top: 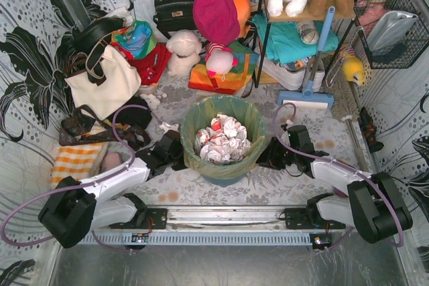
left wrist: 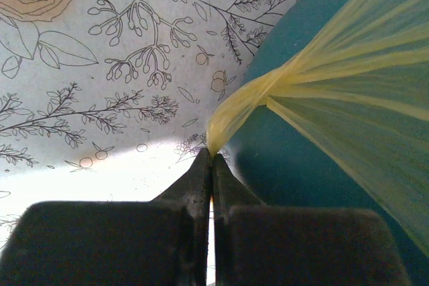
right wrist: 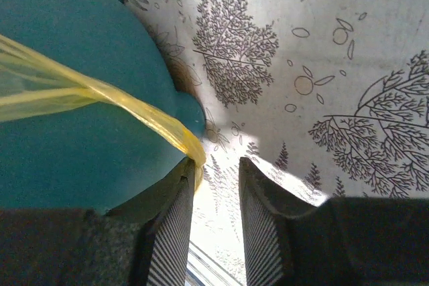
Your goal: Tie the trash bag
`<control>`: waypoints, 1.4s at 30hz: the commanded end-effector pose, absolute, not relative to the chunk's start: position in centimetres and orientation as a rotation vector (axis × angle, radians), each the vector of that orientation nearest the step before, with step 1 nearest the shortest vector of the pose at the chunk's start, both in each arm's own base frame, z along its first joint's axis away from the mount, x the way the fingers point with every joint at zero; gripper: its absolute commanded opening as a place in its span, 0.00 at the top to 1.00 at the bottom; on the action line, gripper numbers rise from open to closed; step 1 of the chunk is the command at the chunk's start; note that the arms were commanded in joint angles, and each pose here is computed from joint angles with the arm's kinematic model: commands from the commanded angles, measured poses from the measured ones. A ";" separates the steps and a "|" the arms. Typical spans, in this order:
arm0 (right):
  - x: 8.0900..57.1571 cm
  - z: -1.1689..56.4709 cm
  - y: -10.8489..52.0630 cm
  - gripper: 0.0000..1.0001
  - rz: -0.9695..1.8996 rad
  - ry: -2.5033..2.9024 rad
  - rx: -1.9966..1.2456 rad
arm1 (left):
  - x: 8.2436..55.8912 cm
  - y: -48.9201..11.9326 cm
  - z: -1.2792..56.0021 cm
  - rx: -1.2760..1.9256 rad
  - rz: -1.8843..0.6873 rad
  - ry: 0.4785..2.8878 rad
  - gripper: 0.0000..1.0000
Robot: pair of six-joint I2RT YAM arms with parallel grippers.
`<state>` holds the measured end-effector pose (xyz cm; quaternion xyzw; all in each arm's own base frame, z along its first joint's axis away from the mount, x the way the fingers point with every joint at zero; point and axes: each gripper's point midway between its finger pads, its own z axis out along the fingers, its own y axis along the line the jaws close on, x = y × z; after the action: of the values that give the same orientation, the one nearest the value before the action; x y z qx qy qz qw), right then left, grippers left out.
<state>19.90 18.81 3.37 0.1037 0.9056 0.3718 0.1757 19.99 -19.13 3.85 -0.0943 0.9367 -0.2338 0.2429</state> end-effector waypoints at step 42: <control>21.9 5.6 19.4 0.59 1.068 2.479 0.227 | 21.9 -19.1 5.1 -0.210 -0.622 2.511 0.98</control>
<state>21.78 18.24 5.42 0.0840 0.9102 0.3440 0.2146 20.52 -18.72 4.05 -0.0781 0.9398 -0.2227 0.2471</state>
